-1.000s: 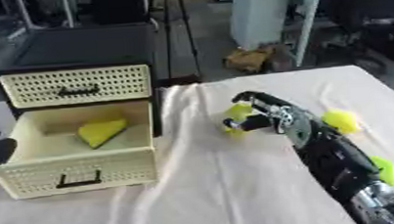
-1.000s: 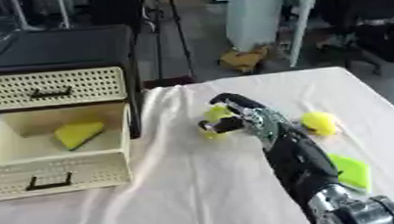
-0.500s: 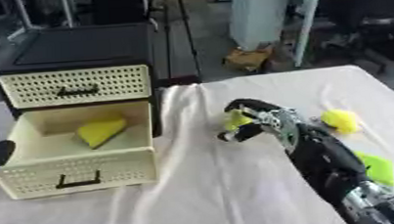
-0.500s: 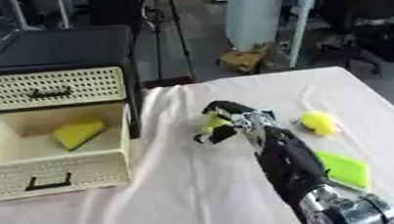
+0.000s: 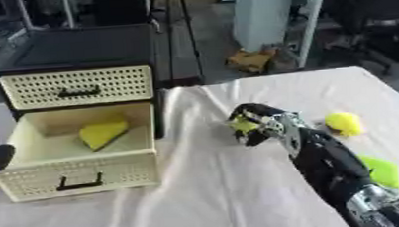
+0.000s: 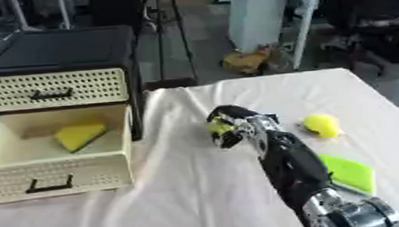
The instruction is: Pick up objects from table and place into drawer.
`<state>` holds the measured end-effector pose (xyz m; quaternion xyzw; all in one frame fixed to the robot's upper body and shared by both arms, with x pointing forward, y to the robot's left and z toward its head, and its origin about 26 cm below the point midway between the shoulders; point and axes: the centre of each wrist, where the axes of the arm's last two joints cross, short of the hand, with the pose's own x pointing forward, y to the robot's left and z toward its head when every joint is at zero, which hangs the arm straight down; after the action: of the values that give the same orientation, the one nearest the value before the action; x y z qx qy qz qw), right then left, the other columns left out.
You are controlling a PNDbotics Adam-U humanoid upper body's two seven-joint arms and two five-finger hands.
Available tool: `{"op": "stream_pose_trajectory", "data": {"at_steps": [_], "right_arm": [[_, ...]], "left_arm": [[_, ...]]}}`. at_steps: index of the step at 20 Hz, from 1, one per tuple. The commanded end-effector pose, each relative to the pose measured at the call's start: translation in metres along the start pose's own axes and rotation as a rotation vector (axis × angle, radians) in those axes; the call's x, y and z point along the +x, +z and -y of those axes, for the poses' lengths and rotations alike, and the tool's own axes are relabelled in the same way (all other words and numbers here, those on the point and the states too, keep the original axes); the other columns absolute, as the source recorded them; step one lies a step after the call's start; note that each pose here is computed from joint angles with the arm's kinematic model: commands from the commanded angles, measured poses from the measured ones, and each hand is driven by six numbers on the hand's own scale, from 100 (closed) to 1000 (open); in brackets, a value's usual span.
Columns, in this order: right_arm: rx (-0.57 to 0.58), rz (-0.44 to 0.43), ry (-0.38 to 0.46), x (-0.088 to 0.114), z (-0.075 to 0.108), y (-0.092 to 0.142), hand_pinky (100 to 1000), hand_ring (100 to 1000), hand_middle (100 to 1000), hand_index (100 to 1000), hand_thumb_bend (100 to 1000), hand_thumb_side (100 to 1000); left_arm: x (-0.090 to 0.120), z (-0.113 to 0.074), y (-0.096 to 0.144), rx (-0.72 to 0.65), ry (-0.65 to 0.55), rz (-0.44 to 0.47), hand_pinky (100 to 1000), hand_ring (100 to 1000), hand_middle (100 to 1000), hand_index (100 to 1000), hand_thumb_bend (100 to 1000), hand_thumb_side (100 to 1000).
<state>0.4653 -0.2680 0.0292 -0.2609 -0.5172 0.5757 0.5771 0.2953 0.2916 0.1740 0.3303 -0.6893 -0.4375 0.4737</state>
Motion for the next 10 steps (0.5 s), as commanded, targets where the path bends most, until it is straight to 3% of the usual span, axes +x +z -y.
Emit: {"op": "stream_pose_trajectory", "data": {"at_steps": [1,4,9,10], "right_arm": [[-0.042,0.000,-0.025,-0.003,0.007,0.001,490,723,864,836,100,100],[-0.133,0.036,-0.047,-0.001,0.021,0.003,459,679,847,827,100,100],[-0.343,0.149,-0.098,0.011,0.062,0.011,431,651,830,821,100,100],[-0.371,0.173,-0.104,0.014,0.070,0.013,428,648,833,820,100,253]], "left_arm": [[0.004,-0.008,0.000,0.019,-0.012,0.019,100,100,100,725,529,1000],[0.004,-0.008,0.001,0.019,-0.012,0.018,100,100,100,725,528,1000],[0.003,-0.008,0.001,0.021,-0.013,0.014,100,100,100,725,525,1000],[0.003,-0.008,0.001,0.021,-0.013,0.013,100,100,100,725,516,1000]]}}
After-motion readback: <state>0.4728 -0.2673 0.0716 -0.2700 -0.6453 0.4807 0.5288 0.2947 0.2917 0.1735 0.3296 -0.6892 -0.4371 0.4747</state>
